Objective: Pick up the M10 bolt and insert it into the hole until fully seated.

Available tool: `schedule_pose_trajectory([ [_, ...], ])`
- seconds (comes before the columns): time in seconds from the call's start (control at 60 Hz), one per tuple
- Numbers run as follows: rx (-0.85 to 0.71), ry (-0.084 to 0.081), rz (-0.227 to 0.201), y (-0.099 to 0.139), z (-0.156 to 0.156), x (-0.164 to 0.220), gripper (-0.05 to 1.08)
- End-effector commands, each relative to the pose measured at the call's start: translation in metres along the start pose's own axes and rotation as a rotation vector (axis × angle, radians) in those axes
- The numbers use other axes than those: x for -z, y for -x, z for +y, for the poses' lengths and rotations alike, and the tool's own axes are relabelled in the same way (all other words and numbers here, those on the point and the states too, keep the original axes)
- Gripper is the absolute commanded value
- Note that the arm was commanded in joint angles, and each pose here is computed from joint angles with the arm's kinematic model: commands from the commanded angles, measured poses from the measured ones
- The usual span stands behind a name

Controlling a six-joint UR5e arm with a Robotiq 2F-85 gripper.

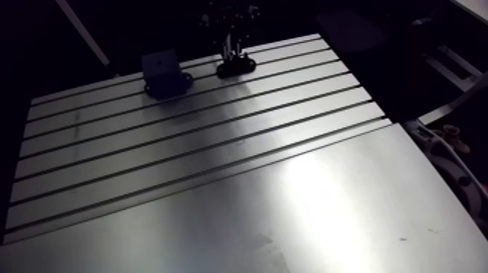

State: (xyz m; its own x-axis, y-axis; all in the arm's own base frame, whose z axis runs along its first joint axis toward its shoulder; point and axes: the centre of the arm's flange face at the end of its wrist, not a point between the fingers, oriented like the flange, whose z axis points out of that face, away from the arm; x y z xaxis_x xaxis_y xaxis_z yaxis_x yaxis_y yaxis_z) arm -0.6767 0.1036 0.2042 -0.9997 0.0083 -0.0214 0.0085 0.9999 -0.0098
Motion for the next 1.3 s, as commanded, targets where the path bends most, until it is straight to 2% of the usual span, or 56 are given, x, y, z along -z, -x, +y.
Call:
schedule_pose_trajectory([
  [0.017,0.003,0.000,0.000,-0.0005,-0.0020,0.0003,0.65],
  [0.95,0.004,-0.003,-0.003,0.0001,-0.0034,0.0002,0.71],
  [1.15,0.004,-0.003,-0.003,0.0004,-0.0035,0.0010,0.77],
  [1.3,0.003,-0.006,0.000,0.0002,-0.0029,0.0027,0.86],
])
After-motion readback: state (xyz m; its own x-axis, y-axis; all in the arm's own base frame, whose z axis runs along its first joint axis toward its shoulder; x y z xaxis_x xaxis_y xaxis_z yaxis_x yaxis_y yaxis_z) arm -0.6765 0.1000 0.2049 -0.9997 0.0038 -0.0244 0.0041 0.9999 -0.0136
